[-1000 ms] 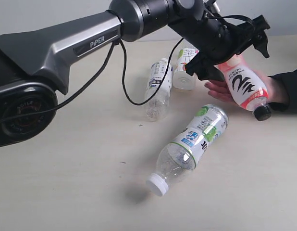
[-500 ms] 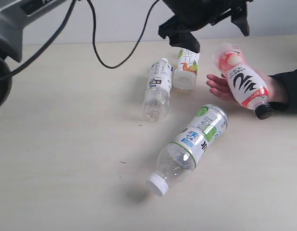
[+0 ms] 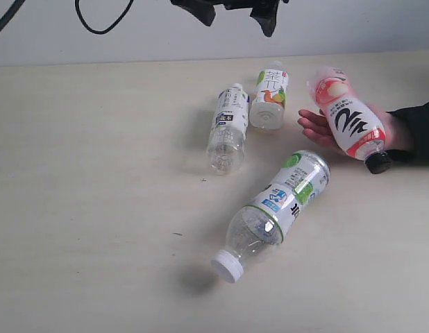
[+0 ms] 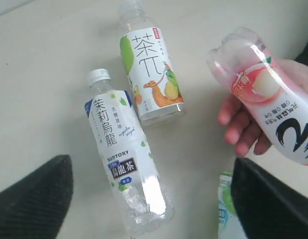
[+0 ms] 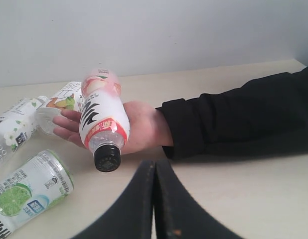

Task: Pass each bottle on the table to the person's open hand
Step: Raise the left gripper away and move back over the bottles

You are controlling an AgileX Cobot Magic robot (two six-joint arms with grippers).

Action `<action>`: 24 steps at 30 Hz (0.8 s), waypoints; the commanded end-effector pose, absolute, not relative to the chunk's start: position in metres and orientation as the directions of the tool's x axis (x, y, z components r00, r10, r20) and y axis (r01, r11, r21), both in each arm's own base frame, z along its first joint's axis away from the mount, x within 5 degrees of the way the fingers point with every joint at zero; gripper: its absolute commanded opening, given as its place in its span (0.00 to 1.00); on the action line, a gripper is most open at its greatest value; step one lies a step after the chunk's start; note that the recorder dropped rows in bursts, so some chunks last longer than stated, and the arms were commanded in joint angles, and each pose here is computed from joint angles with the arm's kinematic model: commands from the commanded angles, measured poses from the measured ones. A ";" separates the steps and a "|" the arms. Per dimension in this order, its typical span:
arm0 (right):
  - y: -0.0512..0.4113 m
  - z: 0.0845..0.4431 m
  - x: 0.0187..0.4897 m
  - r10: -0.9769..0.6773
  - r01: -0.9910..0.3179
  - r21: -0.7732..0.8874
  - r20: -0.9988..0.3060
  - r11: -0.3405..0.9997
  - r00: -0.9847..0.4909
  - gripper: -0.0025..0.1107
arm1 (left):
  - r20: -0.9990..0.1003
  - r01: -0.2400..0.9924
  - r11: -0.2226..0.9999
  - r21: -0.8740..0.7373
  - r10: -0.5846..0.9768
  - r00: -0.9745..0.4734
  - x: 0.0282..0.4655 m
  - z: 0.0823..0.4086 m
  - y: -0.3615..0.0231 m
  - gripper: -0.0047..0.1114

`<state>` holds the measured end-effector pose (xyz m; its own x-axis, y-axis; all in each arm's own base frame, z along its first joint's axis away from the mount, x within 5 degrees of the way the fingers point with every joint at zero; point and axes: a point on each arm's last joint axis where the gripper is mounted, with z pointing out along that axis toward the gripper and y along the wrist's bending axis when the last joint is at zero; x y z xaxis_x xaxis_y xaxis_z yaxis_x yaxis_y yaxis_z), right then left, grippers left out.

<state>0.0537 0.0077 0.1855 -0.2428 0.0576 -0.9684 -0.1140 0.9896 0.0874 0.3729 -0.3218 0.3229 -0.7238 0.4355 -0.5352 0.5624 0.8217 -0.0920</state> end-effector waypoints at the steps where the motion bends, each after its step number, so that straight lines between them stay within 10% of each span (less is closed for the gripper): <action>1: 0.008 0.185 0.054 0.061 -0.113 0.089 -0.970 0.990 -0.233 0.02 | -0.542 0.613 0.785 -0.088 0.479 -0.691 0.366 0.331 -0.320 0.45; 5: 0.008 0.185 0.054 0.061 -0.113 0.089 -0.970 0.990 -0.233 0.02 | -0.529 0.632 0.771 -0.086 0.502 -0.684 0.363 0.328 -0.320 0.04; 24: 0.008 0.185 0.054 0.061 -0.113 0.089 -0.970 0.990 -0.233 0.02 | -0.534 0.704 0.710 -0.029 0.584 -0.611 0.363 0.328 -0.320 0.05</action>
